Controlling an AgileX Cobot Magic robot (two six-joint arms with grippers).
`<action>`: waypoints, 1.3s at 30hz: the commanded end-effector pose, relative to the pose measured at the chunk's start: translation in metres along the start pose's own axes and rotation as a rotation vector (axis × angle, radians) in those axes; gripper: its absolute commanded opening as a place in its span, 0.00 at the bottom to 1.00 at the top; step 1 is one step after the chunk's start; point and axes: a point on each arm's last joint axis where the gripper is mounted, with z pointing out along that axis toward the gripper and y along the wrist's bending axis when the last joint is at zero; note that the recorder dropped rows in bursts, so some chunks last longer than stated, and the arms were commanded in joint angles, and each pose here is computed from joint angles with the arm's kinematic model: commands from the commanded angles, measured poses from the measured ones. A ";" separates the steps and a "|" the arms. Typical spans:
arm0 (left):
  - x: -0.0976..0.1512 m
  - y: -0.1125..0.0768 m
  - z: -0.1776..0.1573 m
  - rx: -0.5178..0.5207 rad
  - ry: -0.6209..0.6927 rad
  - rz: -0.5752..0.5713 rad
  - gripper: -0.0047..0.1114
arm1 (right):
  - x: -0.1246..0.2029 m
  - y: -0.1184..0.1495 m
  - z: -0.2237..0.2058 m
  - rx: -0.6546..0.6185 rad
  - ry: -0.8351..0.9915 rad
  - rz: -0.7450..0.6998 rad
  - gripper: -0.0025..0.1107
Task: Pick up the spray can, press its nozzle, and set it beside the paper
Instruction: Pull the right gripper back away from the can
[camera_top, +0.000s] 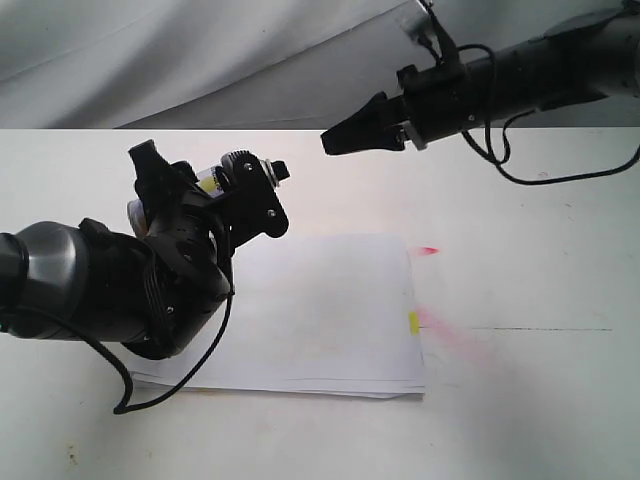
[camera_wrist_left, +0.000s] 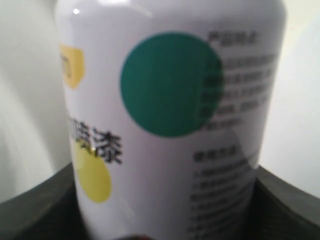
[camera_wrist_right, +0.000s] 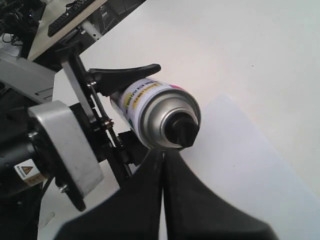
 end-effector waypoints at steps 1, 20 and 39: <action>-0.004 0.007 -0.003 -0.041 -0.020 -0.021 0.04 | -0.018 0.027 -0.033 0.066 0.015 -0.081 0.02; -0.007 0.053 -0.029 0.038 -0.105 -0.546 0.04 | -0.009 0.131 -0.154 0.413 -0.011 -0.071 0.02; 0.081 0.159 -0.005 -0.006 -0.092 -1.291 0.04 | 0.026 0.215 -0.168 0.523 -0.098 -0.189 0.02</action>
